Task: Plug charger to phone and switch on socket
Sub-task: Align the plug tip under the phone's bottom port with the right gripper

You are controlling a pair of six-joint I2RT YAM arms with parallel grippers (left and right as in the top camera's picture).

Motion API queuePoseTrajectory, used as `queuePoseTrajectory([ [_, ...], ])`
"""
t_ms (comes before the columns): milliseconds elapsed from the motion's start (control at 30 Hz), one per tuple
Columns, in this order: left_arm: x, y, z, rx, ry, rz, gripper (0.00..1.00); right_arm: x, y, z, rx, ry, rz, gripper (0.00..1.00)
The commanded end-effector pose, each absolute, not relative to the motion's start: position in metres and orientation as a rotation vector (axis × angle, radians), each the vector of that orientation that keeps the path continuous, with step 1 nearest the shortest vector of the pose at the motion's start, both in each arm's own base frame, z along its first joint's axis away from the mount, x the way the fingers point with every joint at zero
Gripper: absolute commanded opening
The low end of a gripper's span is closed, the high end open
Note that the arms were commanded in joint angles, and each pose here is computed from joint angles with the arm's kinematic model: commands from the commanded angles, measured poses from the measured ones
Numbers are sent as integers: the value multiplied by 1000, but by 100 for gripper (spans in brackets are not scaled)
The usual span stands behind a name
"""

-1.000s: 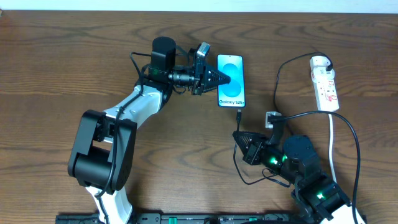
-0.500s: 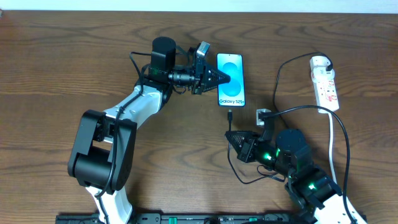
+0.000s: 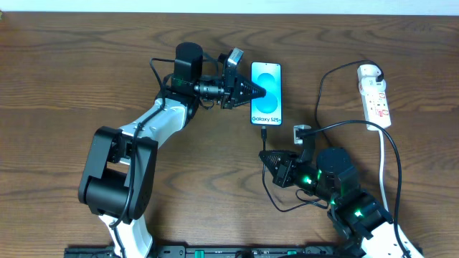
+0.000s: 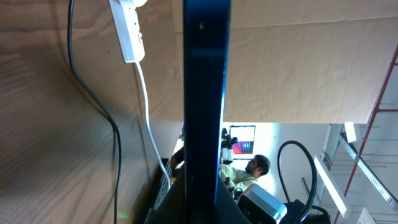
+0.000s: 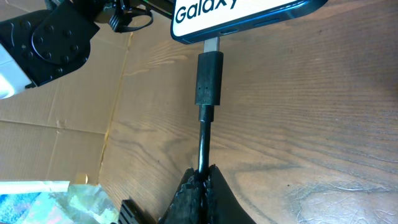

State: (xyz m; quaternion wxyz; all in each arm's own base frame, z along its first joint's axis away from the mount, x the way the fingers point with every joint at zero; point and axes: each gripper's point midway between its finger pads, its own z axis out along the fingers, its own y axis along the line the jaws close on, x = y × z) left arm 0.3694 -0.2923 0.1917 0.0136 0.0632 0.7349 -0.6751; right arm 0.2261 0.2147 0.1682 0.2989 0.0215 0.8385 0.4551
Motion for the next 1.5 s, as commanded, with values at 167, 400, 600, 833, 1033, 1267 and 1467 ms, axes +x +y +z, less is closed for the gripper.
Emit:
queuePoseTrajectory([
  [167, 369, -291, 208, 298, 2232, -2105, 7, 226, 214, 166, 54, 2231, 1198, 1],
  [400, 382, -273, 208, 243, 2217, -2084, 7, 227, 211, 163, 80, 2240, 1177, 1],
  [600, 377, -280, 208, 266, 2223, -2093, 7, 227, 211, 163, 81, 2240, 1177, 1],
  [833, 371, -281, 209, 295, 2226, -2116, 7, 230, 209, 163, 93, 2235, 1158, 1],
  [1033, 372, -281, 209, 294, 2226, -2115, 7, 230, 209, 163, 92, 2233, 1161, 1],
  [1267, 372, -282, 209, 289, 2226, -2110, 7, 231, 210, 165, 91, 2224, 1165, 1],
  [1467, 372, -283, 209, 290, 2227, -2110, 7, 231, 210, 166, 98, 2222, 1170, 1],
])
